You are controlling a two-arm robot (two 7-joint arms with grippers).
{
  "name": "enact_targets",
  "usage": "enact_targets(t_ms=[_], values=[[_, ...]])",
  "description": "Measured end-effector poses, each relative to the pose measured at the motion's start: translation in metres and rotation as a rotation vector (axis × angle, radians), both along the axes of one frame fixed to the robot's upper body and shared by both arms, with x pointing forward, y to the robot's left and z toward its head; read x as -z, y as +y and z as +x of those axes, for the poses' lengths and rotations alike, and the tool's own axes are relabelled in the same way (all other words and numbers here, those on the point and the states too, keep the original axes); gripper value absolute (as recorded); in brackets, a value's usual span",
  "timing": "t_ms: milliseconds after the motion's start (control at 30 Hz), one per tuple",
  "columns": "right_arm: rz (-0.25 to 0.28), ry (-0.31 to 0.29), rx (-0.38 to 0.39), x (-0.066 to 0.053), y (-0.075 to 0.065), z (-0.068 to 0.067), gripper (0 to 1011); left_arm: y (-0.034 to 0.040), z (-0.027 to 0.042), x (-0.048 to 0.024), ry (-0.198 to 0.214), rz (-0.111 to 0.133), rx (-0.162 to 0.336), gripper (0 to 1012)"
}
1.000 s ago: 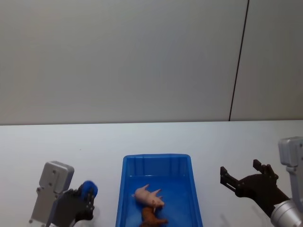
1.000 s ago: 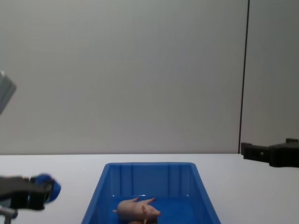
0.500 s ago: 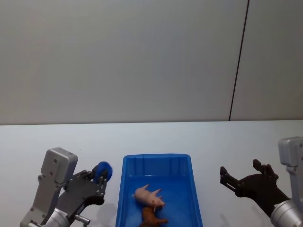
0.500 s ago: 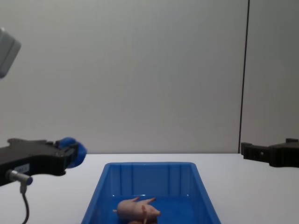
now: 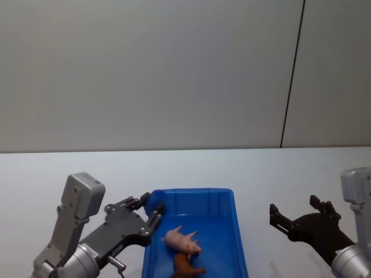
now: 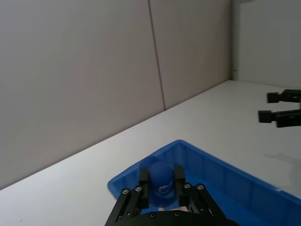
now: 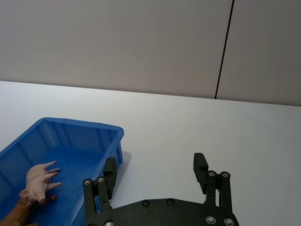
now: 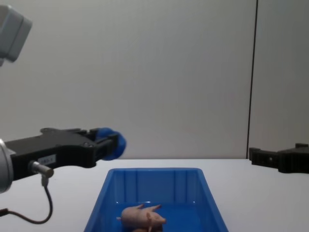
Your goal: Pick up the two dolls from the table and place them into the box.
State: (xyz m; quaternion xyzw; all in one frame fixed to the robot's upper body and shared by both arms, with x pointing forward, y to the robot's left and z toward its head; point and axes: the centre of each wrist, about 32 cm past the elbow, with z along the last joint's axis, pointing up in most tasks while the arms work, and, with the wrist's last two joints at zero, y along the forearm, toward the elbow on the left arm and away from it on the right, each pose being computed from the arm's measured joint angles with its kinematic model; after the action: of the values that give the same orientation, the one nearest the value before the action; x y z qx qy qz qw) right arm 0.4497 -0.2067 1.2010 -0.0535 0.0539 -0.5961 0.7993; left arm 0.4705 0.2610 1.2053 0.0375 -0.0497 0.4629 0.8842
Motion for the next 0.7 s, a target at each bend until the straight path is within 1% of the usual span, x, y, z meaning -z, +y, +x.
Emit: enact_targets(t_ms=[33, 67, 100, 133, 200, 233, 267, 300, 333, 367, 433, 467, 533, 567, 700], values=[[0.0, 0.0, 0.0, 0.0, 0.0, 0.0, 1001, 0.0, 0.0, 0.0, 0.0, 0.0, 0.0, 300], [0.0, 0.0, 0.0, 0.0, 0.0, 0.0, 1001, -0.0002, 0.0009, -0.0002, -0.001, -0.002, 0.015, 320], [0.0, 0.0, 0.0, 0.0, 0.0, 0.0, 1001, -0.0006, 0.003, -0.0008, -0.004, -0.008, 0.038, 401], [0.0, 0.0, 0.0, 0.0, 0.0, 0.0, 1001, -0.0008, 0.004, -0.0009, -0.005, -0.011, 0.053, 401], [0.0, 0.0, 0.0, 0.0, 0.0, 0.0, 1001, -0.0019, 0.0078, -0.0013, -0.007, -0.022, 0.099, 497], [0.0, 0.0, 0.0, 0.0, 0.0, 0.0, 1001, -0.0021, 0.0087, -0.0014, -0.008, -0.024, 0.11, 497], [0.0, 0.0, 0.0, 0.0, 0.0, 0.0, 1001, -0.0024, 0.0097, -0.0015, -0.008, -0.027, 0.126, 518], [0.0, 0.0, 0.0, 0.0, 0.0, 0.0, 1001, -0.0026, 0.0107, -0.0016, -0.009, -0.029, 0.138, 554], [0.0, 0.0, 0.0, 0.0, 0.0, 0.0, 1001, -0.0033, 0.013, -0.0019, -0.01, -0.034, 0.161, 613], [0.0, 0.0, 0.0, 0.0, 0.0, 0.0, 1001, -0.0036, 0.014, -0.002, -0.01, -0.036, 0.173, 613], [0.0, 0.0, 0.0, 0.0, 0.0, 0.0, 1001, -0.0046, 0.0174, -0.0022, -0.011, -0.044, 0.211, 721], [0.0, 0.0, 0.0, 0.0, 0.0, 0.0, 1001, -0.0049, 0.0181, -0.0023, -0.011, -0.045, 0.222, 721], [0.0, 0.0, 0.0, 0.0, 0.0, 0.0, 1001, -0.0059, 0.0205, -0.0027, -0.013, -0.05, 0.245, 780], [0.0, 0.0, 0.0, 0.0, 0.0, 0.0, 1001, -0.0069, 0.0223, -0.0029, -0.015, -0.055, 0.264, 834], [0.0, 0.0, 0.0, 0.0, 0.0, 0.0, 1001, -0.0089, 0.0263, -0.0032, -0.016, -0.064, 0.309, 932]])
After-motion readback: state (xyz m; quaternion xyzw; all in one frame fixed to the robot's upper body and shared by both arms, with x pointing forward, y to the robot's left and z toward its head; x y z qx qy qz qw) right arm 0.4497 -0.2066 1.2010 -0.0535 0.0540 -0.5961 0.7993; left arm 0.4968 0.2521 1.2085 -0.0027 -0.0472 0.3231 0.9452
